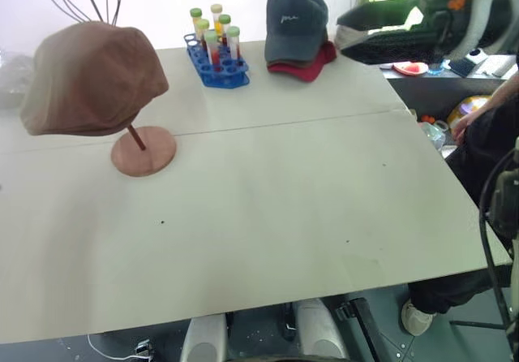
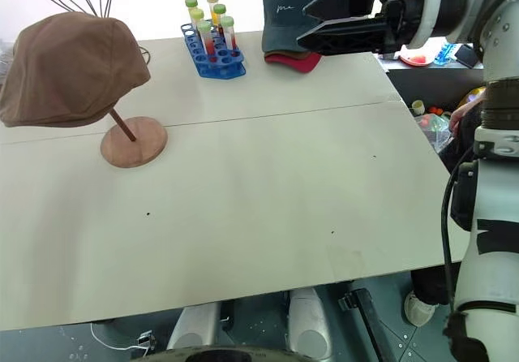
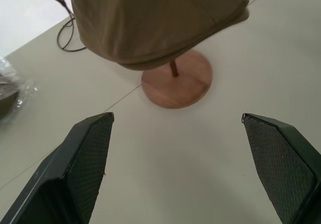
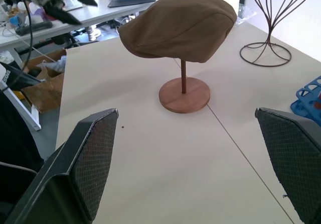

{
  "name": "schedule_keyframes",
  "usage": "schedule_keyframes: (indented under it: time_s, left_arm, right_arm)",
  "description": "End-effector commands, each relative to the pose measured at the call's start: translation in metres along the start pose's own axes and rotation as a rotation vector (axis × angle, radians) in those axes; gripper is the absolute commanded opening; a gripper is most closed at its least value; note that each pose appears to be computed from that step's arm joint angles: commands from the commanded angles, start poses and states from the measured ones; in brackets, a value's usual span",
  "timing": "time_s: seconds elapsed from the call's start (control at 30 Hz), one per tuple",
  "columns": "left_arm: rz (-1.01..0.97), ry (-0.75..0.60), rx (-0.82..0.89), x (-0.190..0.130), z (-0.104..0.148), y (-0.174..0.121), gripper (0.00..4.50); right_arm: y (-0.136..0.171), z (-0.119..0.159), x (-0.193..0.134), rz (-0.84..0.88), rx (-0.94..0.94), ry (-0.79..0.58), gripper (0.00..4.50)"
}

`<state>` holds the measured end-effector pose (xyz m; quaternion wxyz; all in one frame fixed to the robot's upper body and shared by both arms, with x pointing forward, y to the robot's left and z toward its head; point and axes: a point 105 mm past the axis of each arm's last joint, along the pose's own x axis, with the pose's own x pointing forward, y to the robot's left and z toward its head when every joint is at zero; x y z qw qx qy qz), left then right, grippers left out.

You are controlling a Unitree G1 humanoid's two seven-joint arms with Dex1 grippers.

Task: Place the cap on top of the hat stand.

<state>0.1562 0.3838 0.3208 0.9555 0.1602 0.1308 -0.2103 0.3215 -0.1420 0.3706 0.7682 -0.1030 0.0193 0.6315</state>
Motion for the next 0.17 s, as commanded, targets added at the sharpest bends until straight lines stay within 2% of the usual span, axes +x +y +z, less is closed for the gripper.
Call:
schedule_keyframes:
  time_s: [0.03,0.17]
  left_arm:
    - [0.043,-0.073,-0.040,-0.031,0.020,0.023,4.28]
    - [0.100,-0.104,-0.021,-0.037,0.037,0.043,4.28]
  right_arm:
    - [0.004,0.019,-0.009,-0.019,-0.056,-0.036,4.50]
    - [0.007,0.024,-0.009,-0.009,-0.043,-0.062,4.50]
